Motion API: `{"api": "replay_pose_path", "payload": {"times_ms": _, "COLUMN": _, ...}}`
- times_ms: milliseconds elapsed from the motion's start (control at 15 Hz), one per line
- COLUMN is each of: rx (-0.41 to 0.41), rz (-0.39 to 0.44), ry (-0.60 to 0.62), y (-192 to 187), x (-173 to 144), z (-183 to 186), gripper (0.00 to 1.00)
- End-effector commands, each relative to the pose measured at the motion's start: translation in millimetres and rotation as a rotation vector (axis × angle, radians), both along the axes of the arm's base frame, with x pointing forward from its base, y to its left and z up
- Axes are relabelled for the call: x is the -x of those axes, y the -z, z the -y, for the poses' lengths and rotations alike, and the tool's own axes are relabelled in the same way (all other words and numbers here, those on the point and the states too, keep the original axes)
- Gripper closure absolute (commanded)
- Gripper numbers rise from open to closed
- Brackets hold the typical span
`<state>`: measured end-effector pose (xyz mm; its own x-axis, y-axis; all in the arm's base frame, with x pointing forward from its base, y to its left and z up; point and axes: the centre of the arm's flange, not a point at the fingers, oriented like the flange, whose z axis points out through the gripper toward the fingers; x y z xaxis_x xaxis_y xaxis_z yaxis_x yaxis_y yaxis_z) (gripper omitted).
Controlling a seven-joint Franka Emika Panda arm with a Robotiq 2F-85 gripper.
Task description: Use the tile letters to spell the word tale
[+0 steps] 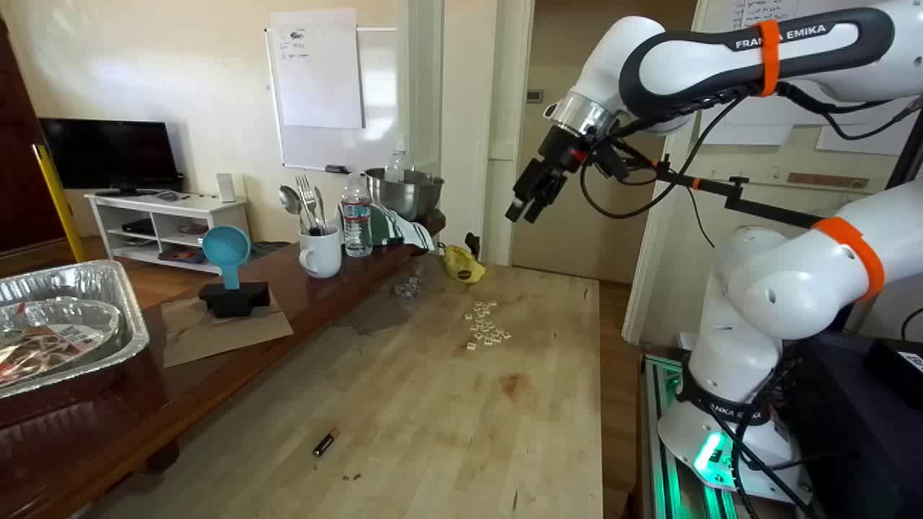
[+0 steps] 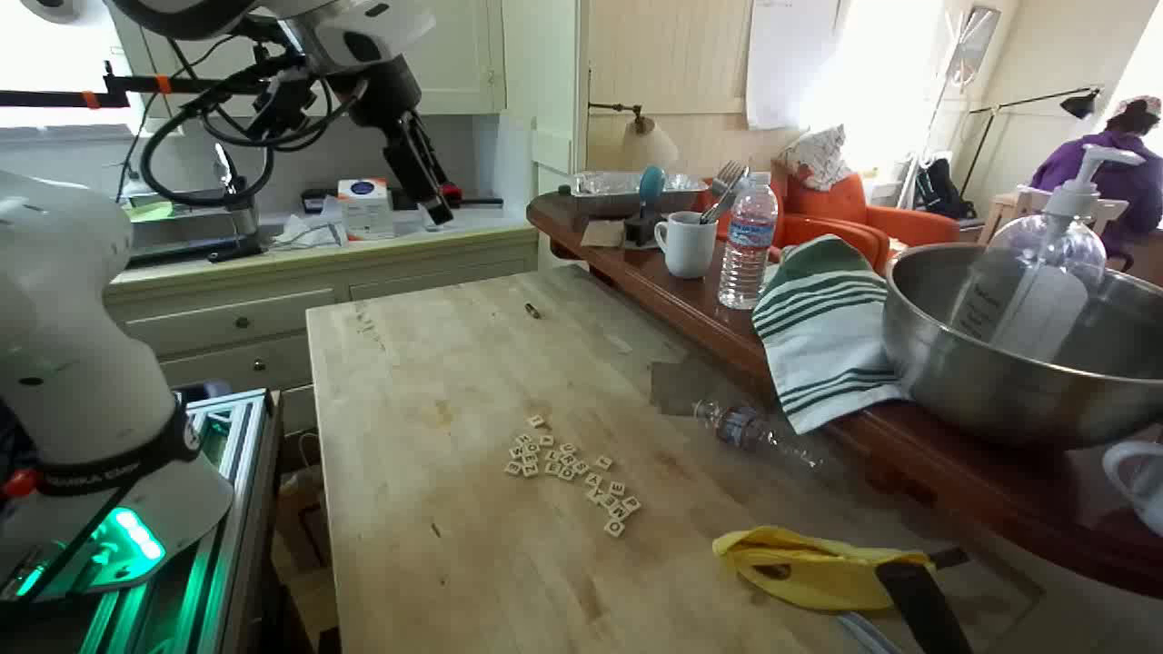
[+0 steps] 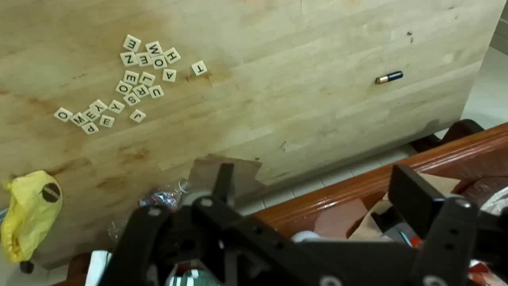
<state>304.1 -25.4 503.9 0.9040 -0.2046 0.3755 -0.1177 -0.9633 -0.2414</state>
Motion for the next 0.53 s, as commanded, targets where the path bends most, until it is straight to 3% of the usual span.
{"api": "replay_pose_path", "payload": {"times_ms": 0, "rx": -0.002, "rz": -0.035, "ry": -0.004, "y": 13.8, "x": 2.4, "z": -1.4, "gripper": 0.00}}
{"api": "replay_pose_path", "payload": {"times_ms": 133, "rx": -0.005, "rz": -0.089, "ry": -0.007, "y": 39.5, "x": 5.7, "z": -3.3, "gripper": 0.00}}
{"api": "replay_pose_path", "payload": {"times_ms": 467, "rx": 0.008, "rz": -0.107, "ry": -0.009, "y": 46.7, "x": -3.5, "z": -3.2, "gripper": 0.00}}
